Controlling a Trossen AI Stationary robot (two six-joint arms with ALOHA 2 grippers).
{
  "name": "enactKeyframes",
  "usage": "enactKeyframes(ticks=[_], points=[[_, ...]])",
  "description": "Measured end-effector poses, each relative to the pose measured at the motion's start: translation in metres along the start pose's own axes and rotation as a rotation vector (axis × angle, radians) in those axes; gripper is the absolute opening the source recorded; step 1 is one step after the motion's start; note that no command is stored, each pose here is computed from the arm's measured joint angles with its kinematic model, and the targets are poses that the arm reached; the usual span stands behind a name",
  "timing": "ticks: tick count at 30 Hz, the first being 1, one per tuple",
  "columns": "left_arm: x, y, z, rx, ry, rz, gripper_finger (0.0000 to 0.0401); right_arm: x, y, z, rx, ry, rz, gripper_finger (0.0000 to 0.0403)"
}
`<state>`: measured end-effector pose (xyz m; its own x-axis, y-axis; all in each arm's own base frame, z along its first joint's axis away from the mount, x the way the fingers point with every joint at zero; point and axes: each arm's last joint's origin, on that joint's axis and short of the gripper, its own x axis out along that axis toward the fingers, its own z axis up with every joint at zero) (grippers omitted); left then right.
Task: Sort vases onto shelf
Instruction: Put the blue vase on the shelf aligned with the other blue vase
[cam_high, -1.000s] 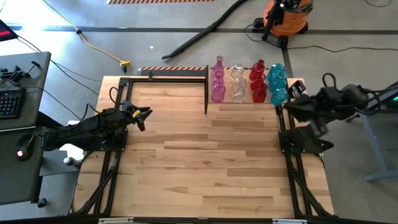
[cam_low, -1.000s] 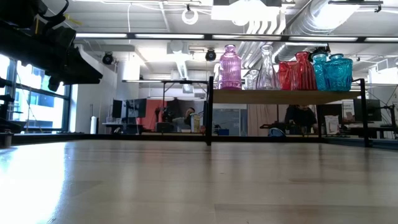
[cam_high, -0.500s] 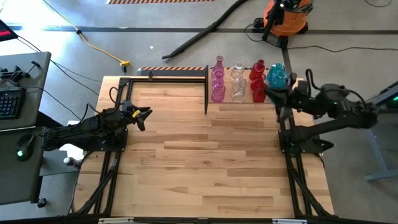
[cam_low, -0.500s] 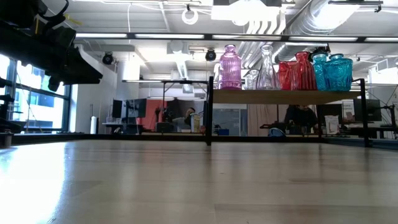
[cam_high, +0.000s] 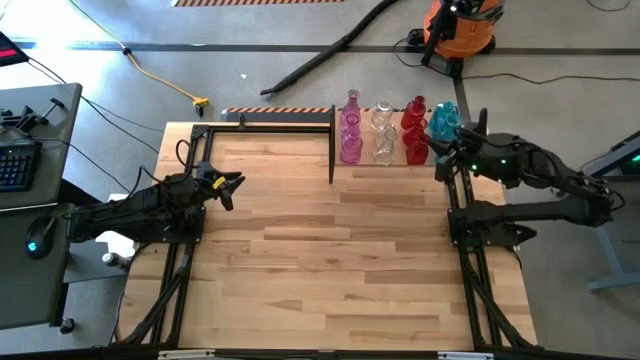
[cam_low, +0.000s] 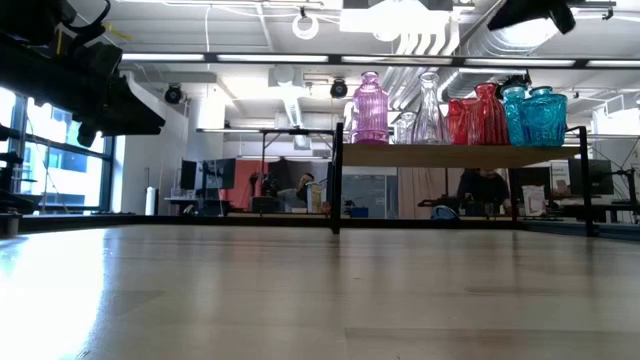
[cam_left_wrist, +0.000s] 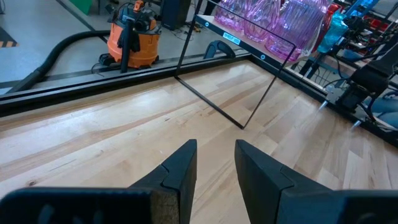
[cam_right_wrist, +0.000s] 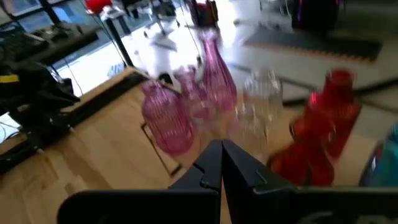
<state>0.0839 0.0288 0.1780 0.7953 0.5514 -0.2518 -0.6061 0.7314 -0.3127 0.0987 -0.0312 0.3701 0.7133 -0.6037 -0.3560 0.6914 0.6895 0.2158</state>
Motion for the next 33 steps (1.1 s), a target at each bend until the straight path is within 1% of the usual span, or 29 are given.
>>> enactKeyframes(ticks=[7,11,15,23,33], points=[[0.000,0.000,0.000,0.000,0.000,0.000,0.0101,-0.001,-0.007,-0.016,0.140,0.193,-0.015,0.0000],[0.000,0.000,0.000,0.000,0.000,0.000,0.0101,-0.002,-0.008,-0.022,0.181,0.266,-0.013,0.0000],[0.000,0.000,0.000,0.000,0.000,0.000,0.0101,-0.004,-0.012,-0.028,0.202,0.334,-0.041,0.0000],[0.000,0.000,0.000,0.000,0.000,0.000,0.0101,-0.009,-0.020,-0.039,0.212,0.449,-0.143,0.0000],[0.000,0.000,0.000,0.000,0.000,0.000,0.0101,-0.013,-0.025,-0.045,0.210,0.506,-0.228,0.0000]])
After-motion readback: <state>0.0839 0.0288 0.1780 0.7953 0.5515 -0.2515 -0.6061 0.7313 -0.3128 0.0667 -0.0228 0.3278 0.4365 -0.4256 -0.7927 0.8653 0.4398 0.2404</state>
